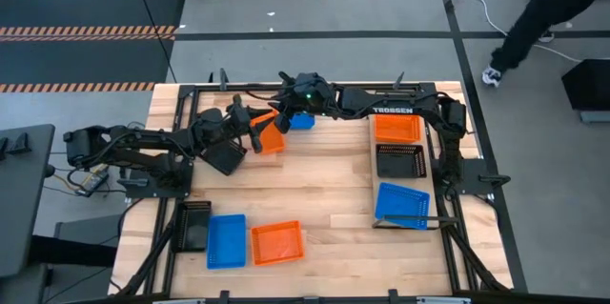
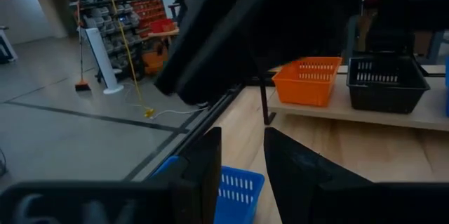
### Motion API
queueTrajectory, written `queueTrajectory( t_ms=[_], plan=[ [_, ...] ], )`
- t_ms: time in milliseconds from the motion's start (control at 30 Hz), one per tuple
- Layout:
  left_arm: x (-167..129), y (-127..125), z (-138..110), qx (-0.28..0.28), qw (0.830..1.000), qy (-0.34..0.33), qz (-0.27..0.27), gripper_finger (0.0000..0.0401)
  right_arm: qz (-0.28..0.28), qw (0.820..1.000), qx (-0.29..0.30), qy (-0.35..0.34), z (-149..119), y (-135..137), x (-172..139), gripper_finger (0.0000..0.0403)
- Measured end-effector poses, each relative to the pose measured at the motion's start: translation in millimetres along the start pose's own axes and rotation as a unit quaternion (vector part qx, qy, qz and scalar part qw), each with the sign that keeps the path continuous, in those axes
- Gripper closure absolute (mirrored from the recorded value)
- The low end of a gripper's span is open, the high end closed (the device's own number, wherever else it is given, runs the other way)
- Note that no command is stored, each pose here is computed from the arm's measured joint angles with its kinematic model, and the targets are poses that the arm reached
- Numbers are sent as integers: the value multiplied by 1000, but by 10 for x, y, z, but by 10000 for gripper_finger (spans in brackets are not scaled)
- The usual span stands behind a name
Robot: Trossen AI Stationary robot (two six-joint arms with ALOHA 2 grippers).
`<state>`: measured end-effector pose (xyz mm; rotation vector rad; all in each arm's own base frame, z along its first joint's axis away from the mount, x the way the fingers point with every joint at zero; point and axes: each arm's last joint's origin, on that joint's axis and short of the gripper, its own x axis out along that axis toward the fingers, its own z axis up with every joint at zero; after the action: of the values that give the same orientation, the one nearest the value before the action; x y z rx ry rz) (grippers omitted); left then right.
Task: Stack baskets on shelf by color
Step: Stack the top orange bin on top of the orange bin on the shelf
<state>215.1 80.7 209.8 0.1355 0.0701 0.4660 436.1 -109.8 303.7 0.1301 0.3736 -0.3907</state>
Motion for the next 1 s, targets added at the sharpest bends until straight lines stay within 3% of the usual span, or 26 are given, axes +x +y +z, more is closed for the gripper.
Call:
queueTrajectory(
  t_ms=[1000],
  plan=[
    [-1, 2, 16, -2, 1000, -9, 1, 284, 4, 999, 5, -38, 70, 9, 0, 298]
  ],
)
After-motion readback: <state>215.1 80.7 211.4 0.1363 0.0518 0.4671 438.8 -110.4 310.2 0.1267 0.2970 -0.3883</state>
